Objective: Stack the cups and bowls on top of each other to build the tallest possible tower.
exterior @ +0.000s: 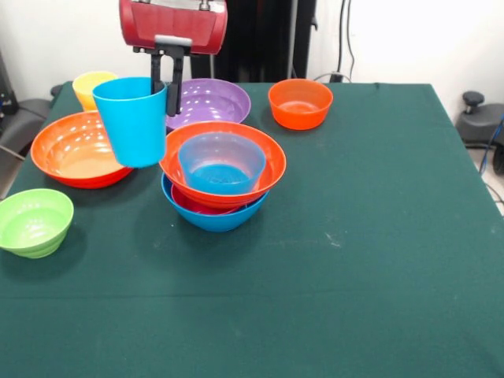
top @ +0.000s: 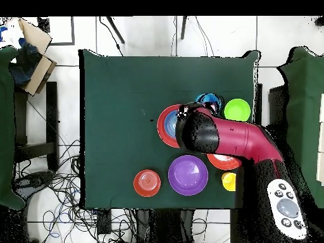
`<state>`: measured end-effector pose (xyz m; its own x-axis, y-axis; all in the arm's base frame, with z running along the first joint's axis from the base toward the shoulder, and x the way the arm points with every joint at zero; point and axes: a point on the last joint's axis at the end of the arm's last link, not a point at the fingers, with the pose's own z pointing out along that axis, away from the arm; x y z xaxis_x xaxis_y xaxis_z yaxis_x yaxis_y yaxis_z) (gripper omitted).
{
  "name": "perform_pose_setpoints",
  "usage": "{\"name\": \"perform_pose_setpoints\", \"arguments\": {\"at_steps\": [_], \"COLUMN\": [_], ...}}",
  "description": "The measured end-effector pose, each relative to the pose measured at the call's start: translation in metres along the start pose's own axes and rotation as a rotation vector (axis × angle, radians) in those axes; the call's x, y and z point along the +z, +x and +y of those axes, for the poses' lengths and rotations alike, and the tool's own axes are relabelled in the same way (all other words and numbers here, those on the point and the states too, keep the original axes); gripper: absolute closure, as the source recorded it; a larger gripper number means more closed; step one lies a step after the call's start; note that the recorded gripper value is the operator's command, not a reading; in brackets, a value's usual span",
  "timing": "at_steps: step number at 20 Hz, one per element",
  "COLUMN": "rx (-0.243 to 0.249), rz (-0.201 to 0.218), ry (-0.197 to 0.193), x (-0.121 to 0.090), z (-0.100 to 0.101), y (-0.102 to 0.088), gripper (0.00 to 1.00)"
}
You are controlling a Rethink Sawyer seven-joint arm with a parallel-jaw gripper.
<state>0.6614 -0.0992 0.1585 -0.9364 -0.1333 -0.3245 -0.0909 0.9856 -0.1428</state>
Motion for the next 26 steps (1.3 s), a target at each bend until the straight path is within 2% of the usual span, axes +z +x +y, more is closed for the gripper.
{"name": "perform_pose_setpoints", "arguments": {"at_steps": [6, 14, 19, 22, 26], "rx": [0.001, 0.001, 0.027, 0.03, 0.019], "rz": [0.021, 0.022, 0.039, 0.08, 0.104], "ry": [0.005, 0.007, 0.003, -0.002, -0.002], "x": [-0.002, -0.014, -0.034, -0.048, -0.052], "z": [0.0, 0.007, 0.005, 0.007, 0.009], "y": [0.012, 0.014, 0.005, -0.006, -0.02], "gripper": [1.0, 1.0, 1.0, 1.0, 1.0]}}
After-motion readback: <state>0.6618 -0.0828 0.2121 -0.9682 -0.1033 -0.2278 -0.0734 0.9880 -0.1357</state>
